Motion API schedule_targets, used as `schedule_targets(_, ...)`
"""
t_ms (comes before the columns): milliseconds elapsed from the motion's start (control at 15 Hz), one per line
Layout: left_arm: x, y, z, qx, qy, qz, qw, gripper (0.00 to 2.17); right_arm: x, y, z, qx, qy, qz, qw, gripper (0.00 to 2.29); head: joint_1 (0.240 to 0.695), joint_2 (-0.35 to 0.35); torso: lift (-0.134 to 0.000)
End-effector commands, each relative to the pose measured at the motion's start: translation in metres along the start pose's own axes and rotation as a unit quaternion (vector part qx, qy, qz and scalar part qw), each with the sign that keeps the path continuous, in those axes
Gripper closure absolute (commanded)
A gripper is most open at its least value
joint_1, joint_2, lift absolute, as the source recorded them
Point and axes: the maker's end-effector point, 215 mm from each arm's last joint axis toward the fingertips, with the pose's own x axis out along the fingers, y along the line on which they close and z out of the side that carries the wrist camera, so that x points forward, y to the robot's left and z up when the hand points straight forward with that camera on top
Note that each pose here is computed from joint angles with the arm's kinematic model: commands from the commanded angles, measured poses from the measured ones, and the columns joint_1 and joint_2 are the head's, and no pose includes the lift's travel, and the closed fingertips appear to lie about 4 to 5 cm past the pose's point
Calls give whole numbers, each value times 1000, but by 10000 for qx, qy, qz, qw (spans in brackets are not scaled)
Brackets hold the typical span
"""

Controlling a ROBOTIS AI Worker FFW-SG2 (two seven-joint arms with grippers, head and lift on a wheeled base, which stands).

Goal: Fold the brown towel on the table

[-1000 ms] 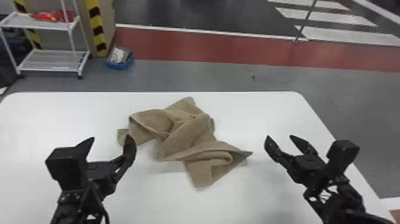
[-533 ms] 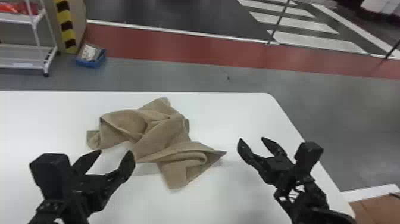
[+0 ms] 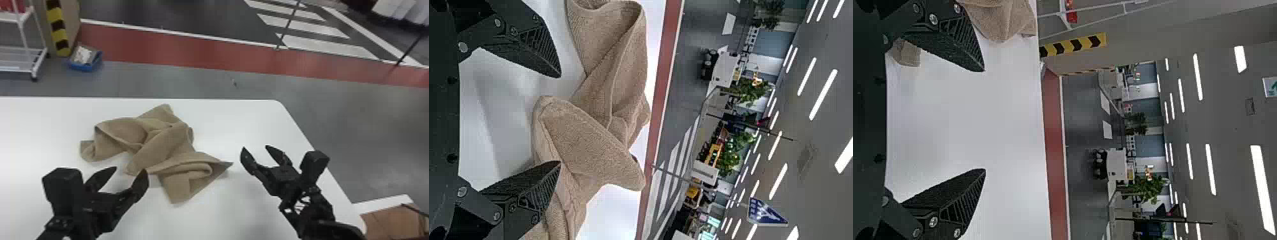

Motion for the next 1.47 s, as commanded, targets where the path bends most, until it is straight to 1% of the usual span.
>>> schedule_targets(0,6,-2,-3,139,16,22,9999,333,0,0,0,2,-28,4,10000,188,695,-330,-124)
schedule_targets(333,10,-7,-11,343,112,16,9993,333,-2,2,-1,32,-46,41,10000,188,695,-336,-124)
schedule_targets(467,10,-8,-9,344,90,10,9994,333,-2,2,-1,39,-42,42,10000,188,695,-341,-124)
schedule_targets(600,9,-8,-8,343,82,20,9994,603,-2,2,-1,39,-42,42,10000,188,695,-343,-124)
schedule_targets(667,8,-8,-7,341,58,24,9994,606,-2,2,-2,43,-35,42,10000,188,695,-343,-124)
schedule_targets(733,8,-8,-7,338,58,22,9994,745,-2,1,-4,60,-19,33,10000,188,695,-342,-124)
schedule_targets(800,8,-9,-6,339,53,13,9994,1092,-3,-1,-3,52,-34,18,10000,188,695,-342,-124)
schedule_targets(933,6,-10,-4,354,28,5,9994,1521,-5,-1,-1,66,-87,17,9999,188,695,-344,-124)
schedule_targets(1000,4,-11,-3,381,21,4,9993,1565,-5,-1,-2,67,-80,16,9999,188,695,-345,-124)
schedule_targets(1067,1,-13,1,422,-13,1,9991,1565,-6,-2,-1,73,-120,12,9999,188,695,-347,-124)
schedule_targets(1133,-4,-13,6,455,-82,15,9989,1565,-8,-1,0,105,-139,29,9998,188,695,-348,-124)
schedule_targets(1200,-13,-9,18,468,-194,82,9987,1565,-8,2,2,131,-170,55,9998,188,695,-349,-124)
schedule_targets(1267,-23,2,30,473,-283,189,9983,1588,-9,4,6,116,-196,75,9997,188,695,-348,-124)
schedule_targets(1333,-37,17,43,447,-326,343,9979,1744,-9,6,9,126,-235,93,9996,188,695,-344,-124)
schedule_targets(1400,-52,32,53,443,-326,486,9973,1744,-10,7,14,119,-274,108,9995,188,695,-324,-124)
